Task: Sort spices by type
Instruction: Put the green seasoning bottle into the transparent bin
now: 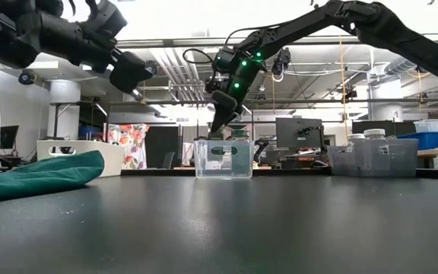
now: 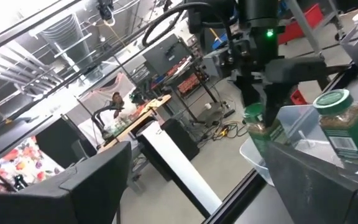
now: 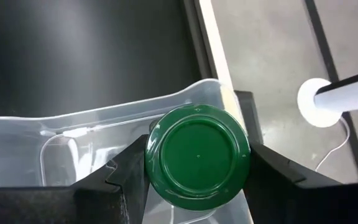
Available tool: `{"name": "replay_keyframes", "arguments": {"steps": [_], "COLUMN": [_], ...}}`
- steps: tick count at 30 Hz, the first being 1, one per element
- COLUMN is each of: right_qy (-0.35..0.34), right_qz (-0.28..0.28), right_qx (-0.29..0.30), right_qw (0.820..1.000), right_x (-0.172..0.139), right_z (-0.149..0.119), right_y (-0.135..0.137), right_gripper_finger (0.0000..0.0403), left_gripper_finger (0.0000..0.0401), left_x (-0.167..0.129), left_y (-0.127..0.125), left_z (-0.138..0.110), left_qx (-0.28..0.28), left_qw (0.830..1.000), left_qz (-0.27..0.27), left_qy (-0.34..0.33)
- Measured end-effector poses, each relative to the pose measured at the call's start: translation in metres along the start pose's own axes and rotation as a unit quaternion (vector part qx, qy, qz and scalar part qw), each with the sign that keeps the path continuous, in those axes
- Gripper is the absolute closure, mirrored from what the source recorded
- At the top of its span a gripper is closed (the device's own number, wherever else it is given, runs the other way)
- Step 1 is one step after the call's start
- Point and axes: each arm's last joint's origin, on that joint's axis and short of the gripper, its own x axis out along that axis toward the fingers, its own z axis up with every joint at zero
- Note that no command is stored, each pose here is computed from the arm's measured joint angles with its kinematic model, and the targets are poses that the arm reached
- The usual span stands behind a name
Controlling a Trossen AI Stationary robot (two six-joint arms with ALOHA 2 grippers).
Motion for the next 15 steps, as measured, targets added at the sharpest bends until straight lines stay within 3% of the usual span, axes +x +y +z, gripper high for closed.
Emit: {"name": "replay_keyframes", "arguments": {"steps": [6,15], "right_qy": [0.006,0.007], "right_qz": [0.002,0.006], "right_qx": [0.037,0.036], "right_qw": [0.999,0.999], "right_x": [0.0056,0.0077], "right_z": [-0.0023,-0.0033], "right_y": [-0.0007,-0.0005], "right_gripper_finger": [0.0208,0.0208], "left_gripper_finger": [0.005,0.005], "left_x": [0.0012,0.0013], "left_y": [-0.0005,-0.0005], "left_z": [-0.0009,-0.0007], "left_qx": [0.001,0.001], "left_qw": [1.0,1.0], "left_qz": [0.002,0.0], "left_qy": [0.002,0.001]}}
